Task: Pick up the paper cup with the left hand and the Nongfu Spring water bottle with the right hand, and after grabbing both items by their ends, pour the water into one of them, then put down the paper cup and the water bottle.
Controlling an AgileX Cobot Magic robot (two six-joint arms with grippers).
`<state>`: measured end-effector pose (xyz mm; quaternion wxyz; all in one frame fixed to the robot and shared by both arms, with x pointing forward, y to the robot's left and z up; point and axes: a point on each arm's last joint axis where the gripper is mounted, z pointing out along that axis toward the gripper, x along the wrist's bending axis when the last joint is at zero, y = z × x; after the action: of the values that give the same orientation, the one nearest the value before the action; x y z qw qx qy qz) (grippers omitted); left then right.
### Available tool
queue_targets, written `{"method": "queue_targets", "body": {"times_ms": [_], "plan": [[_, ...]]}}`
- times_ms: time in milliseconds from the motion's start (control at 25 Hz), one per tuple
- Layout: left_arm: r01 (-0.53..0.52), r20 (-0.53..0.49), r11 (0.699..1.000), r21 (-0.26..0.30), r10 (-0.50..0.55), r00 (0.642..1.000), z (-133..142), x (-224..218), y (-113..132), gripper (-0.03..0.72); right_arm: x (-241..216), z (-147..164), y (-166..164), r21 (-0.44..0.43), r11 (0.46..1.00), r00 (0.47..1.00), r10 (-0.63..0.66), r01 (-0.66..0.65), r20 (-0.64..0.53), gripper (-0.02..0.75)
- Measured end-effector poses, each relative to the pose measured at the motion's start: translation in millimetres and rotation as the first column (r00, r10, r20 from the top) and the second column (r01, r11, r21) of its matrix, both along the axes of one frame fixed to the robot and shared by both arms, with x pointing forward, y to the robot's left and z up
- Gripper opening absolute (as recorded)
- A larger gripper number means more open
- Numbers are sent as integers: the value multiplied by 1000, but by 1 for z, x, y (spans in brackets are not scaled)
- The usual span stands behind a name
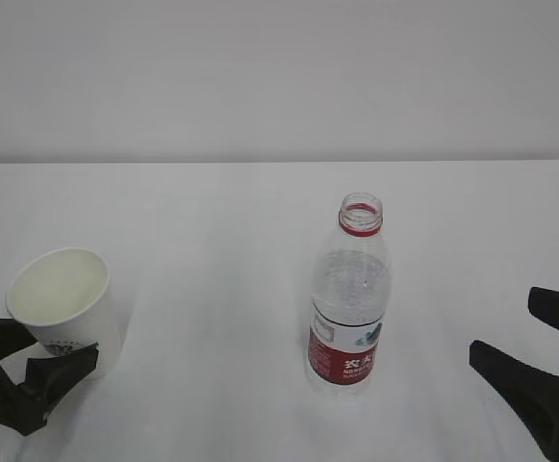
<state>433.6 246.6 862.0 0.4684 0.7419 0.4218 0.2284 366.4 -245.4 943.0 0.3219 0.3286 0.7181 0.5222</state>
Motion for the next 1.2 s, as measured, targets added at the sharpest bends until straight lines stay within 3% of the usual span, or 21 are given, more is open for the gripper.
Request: {"method": "queue_targets", "body": {"times_ms": [680,800,1200], "plan": [[11,47,1000,-2,-11,999,4,13,-2,613,0,0,0,2,1000,1000,-1,1,-1,591],[25,47,1000,-6,-25,999,3,14,-3,648,0,0,0,2,1000,1000,-1,1,-1,591],[26,-31,999,-22,-26,999,-14,17,-4,692,0,0,0,2,1000,1000,-1,1,-1,591]]}}
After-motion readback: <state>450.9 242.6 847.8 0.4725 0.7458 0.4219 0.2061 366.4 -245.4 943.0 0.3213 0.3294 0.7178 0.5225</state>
